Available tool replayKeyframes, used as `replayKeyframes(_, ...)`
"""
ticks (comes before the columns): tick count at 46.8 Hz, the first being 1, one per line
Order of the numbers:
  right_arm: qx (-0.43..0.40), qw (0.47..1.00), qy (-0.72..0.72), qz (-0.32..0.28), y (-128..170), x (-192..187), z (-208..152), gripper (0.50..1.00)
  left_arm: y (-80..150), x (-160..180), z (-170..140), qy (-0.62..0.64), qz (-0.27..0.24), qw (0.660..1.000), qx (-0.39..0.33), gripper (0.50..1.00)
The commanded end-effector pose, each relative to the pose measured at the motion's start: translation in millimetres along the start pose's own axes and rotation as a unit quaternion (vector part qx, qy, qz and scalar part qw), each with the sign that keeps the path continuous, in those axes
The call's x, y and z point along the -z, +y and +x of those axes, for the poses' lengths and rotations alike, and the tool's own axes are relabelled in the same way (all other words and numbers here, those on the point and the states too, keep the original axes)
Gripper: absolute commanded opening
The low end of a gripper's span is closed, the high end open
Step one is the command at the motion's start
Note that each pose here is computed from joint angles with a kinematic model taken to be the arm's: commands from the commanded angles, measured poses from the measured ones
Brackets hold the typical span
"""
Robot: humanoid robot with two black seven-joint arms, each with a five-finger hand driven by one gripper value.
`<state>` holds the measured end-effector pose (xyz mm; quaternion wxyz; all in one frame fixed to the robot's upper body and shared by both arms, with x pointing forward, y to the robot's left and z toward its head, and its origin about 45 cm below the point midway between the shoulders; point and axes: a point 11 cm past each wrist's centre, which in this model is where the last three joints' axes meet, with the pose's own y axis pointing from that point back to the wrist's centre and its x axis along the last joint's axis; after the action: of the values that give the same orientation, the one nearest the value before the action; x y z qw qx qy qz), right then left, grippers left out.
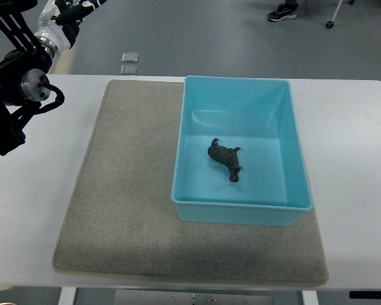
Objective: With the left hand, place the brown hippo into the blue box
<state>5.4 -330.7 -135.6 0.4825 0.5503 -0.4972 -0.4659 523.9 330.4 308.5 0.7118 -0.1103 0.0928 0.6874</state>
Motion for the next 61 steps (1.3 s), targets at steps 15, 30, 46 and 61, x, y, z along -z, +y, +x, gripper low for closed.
replayKeyframes(15,0.0,1.0,0.0,0.0,0.0,0.0,0.0,0.936,4.9,-1.2,11.4,0.09,-0.026,0.995,0.038,0.999)
replayKeyframes(30,0.0,1.0,0.001,0.0,0.0,-0.1,0.0,0.936,5.9,14.6,2.4,0.092,-0.013,0.995,0.045,0.999)
replayKeyframes(46,0.0,1.0,0.0,0.0,0.0,0.0,0.0,0.936,6.2,14.4,1.8,0.092,-0.013,0.994,0.05,0.999)
replayKeyframes(61,0.045,0.999,-0.002,0.001,-2.2,0.3,-26.8,0.936,5.8,14.3,1.8,0.087,-0.012,0.995,0.048,0.999)
